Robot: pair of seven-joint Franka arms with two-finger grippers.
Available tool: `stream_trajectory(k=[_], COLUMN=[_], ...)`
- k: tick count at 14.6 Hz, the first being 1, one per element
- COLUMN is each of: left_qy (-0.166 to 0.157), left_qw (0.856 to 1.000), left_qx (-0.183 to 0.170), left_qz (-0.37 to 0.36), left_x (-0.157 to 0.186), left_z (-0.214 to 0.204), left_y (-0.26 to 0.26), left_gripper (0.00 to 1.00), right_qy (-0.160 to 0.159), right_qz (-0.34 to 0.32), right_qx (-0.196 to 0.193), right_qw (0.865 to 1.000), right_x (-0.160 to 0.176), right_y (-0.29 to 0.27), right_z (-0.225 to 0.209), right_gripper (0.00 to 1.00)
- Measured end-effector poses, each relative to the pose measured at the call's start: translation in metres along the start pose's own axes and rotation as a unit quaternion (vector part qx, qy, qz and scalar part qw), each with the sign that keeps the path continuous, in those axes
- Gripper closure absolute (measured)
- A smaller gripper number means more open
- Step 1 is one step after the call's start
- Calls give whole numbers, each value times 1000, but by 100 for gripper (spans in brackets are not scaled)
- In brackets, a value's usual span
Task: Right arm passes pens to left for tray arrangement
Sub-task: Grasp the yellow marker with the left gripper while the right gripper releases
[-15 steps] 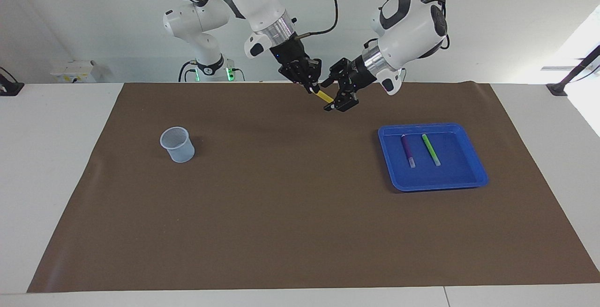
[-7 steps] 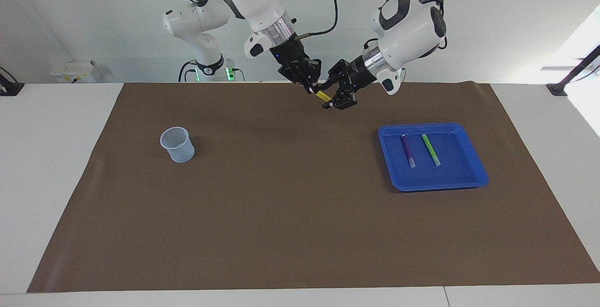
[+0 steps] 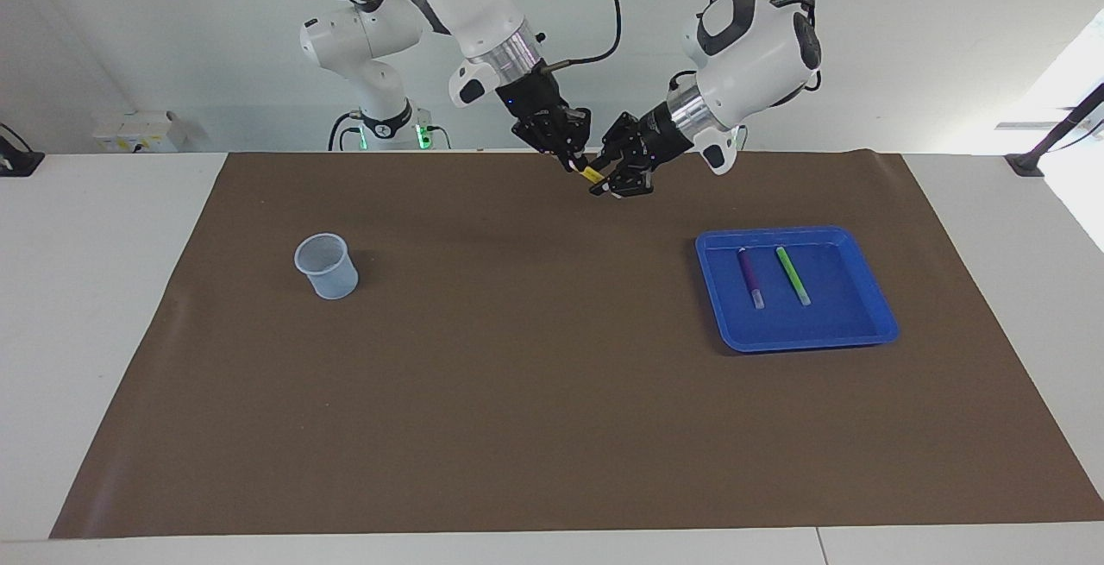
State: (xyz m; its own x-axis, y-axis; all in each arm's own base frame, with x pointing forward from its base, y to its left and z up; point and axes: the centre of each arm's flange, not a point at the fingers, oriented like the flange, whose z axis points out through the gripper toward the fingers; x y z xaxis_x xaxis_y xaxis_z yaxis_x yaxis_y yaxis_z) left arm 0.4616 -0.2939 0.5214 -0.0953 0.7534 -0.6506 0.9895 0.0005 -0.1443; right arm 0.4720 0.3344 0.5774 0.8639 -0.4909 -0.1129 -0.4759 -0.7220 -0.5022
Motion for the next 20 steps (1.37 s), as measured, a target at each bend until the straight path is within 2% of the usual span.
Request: stream_trajectory(k=[1,2,11,12,13,16,19,20], left_qy=[-1,-1,-2,-3,-3,-4,-5,-5], left_qw=[1000,1000,1000,1000,1000,1000,1000,1000], left_qx=[-4,-4,-9,-10,-11,-15,-22,-24], left_qz=[-1,0,3,4,4,4,3,6], left_x=[1,0,-1,-1,-1,-1,0,2], left_z=[-1,-1,-2,-3,-3,-6,-8,-8], left_y=[1,1,1,1,1,1,4,4], left_gripper=[81,83,83,83,83,83,83,83], right_qy=[0,0,1,2,2,2,-14,-19], right_qz=[0,0,0,0,1,3,-35,-62], right_qx=[0,0,3,3,3,1,-31,-41], right_qw=[1000,1000,1000,1000,1000,1000,999,997], right_x=[0,-1,-1,0,1,3,12,21], right_y=[0,0,0,0,1,2,14,20], right_z=[0,-1,-2,-2,-2,-2,-2,-5], right_gripper=[81,81,81,77,64,34,2,0])
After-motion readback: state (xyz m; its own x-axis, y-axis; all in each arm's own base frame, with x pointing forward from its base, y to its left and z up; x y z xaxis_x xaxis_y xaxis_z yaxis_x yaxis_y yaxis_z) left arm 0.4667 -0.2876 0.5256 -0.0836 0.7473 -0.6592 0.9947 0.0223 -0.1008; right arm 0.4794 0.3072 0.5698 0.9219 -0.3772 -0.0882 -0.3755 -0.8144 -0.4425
